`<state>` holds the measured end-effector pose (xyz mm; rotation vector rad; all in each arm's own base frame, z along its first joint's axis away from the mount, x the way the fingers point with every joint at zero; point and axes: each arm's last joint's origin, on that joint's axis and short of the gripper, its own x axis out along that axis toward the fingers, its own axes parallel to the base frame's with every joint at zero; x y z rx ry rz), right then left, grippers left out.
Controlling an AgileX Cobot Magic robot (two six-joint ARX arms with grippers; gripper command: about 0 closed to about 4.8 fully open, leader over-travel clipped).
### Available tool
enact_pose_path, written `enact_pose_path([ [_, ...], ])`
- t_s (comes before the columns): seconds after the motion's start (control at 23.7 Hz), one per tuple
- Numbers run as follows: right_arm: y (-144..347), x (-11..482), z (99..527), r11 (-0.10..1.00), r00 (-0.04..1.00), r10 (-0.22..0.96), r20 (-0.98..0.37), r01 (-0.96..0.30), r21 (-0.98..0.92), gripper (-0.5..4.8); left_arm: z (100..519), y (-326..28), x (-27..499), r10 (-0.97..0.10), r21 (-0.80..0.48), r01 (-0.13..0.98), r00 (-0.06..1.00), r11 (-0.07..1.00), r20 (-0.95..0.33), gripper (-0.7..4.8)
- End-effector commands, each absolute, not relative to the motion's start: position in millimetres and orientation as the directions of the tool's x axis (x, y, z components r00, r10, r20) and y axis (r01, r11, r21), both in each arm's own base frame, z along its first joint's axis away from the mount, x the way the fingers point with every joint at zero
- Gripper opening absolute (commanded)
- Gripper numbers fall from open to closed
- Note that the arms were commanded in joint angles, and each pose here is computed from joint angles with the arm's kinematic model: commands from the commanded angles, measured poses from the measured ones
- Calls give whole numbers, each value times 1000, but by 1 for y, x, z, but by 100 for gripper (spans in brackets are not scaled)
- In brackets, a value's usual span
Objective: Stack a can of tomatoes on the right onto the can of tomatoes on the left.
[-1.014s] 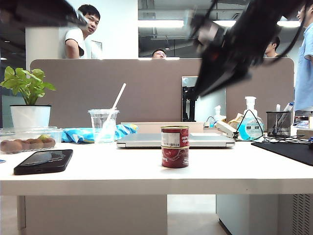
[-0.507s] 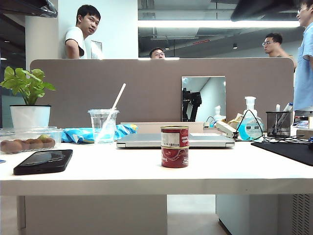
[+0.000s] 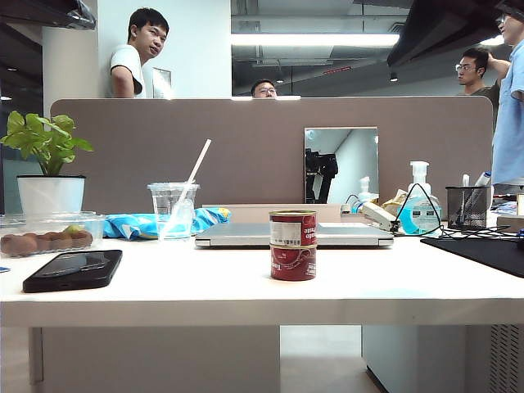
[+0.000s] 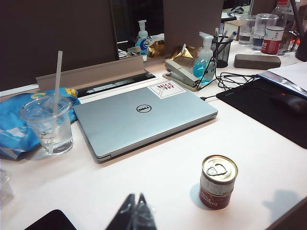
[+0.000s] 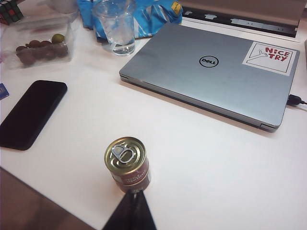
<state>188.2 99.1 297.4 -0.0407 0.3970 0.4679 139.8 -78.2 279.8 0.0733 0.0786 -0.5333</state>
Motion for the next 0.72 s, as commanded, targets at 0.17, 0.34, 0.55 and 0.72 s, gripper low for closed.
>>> enact_pose_path([
  [0.17, 95, 189, 300, 896, 855, 368, -365, -431, -104, -6, 282, -78, 140, -511, 49, 515, 856, 856, -82, -4],
  [0.34, 77, 181, 304, 914, 908, 311, -281, -367, -173, -6, 282, -78, 140, -511, 50, 515, 856, 856, -82, -4],
  [0.55, 38, 154, 299, 948, 950, 298, -97, -307, -90, -6, 282, -78, 140, -505, 50, 509, 859, 859, -82, -3],
  [0.72, 16, 125, 278, 980, 982, 187, -8, -187, -69, -6, 282, -78, 140, -504, 50, 509, 860, 859, -82, -4],
])
